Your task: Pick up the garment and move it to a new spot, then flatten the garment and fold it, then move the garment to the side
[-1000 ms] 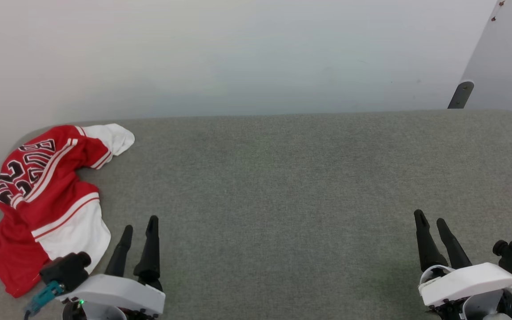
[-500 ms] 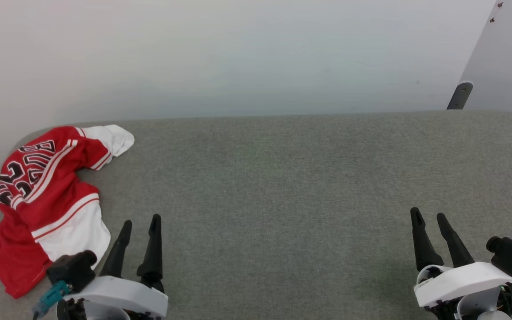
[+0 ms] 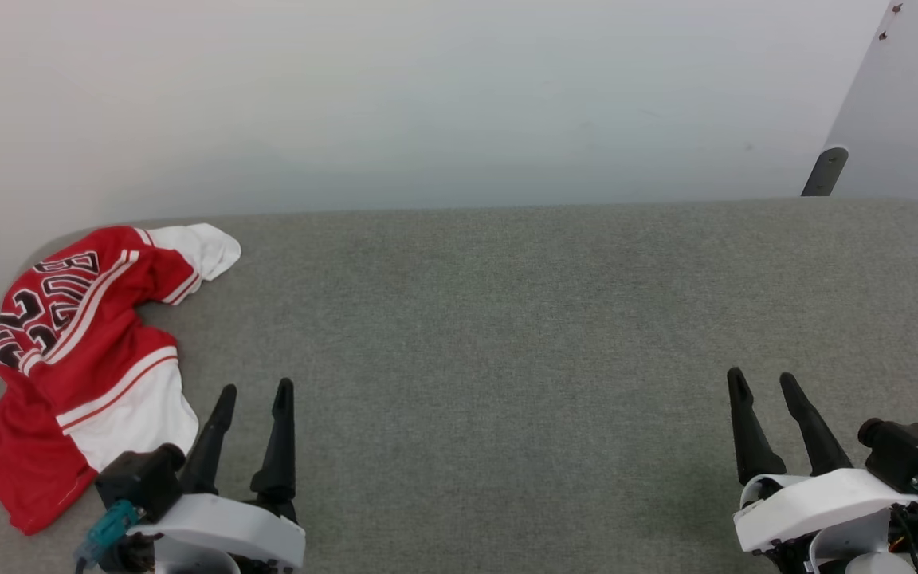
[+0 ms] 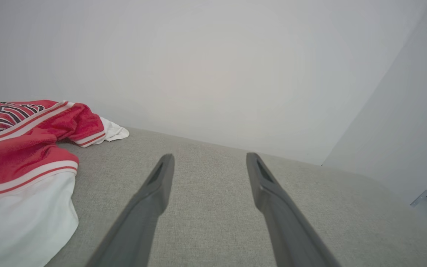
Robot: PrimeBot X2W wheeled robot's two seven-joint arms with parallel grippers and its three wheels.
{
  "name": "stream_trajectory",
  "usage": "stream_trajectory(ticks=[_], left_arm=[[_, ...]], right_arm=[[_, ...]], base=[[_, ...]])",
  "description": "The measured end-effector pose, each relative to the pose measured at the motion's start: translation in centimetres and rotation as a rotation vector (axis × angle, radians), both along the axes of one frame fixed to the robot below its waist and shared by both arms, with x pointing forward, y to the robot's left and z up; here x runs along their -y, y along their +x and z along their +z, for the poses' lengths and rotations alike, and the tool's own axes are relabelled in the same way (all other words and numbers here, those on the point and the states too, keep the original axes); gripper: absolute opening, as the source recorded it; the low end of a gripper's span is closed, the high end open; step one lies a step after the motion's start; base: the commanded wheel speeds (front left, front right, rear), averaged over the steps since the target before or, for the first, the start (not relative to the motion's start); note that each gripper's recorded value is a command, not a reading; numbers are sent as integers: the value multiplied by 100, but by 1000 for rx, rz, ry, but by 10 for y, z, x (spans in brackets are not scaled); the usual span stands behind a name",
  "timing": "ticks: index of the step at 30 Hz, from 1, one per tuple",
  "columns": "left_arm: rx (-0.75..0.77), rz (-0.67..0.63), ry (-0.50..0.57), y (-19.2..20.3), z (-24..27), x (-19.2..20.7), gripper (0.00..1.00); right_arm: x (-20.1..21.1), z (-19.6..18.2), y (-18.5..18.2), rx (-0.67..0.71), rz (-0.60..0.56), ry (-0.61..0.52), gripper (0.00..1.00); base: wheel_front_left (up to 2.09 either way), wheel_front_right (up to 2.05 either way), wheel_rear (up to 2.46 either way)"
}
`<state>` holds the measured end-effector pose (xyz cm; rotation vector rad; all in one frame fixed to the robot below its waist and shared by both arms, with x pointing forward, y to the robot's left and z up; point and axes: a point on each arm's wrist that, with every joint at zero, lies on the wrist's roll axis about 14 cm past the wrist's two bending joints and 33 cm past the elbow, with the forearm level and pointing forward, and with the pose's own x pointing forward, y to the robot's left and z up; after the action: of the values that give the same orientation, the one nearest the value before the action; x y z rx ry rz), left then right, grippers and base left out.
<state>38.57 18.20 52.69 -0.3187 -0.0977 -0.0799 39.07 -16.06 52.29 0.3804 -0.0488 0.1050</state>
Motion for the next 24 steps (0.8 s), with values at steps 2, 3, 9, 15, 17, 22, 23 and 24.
stream_trajectory(ticks=[2,3,9,15,17,22,23,24], left_arm=[[8,-1,18,0,1,0,100],[9,-3,24,0,1,1,100],[27,-8,64,1,4,2,100],[42,-15,103,1,6,4,100],[49,-18,114,1,7,4,100],[60,-24,147,1,8,6,100],[63,-25,153,1,9,6,100],[65,-26,159,1,9,6,100]], right_arm=[[-1,2,1,8,3,-14,100],[-1,3,1,13,4,-22,100],[-4,6,2,28,10,-64,100],[-5,8,2,41,15,-104,100],[-6,8,2,47,16,-120,100],[-7,10,2,56,19,-152,100],[-7,10,2,59,19,-157,100],[-7,10,2,60,19,-163,100]], base=[[0,0,0],[0,0,0],[0,0,0],[0,0,0],[0,0,0],[0,0,0],[0,0,0],[0,0,0]])
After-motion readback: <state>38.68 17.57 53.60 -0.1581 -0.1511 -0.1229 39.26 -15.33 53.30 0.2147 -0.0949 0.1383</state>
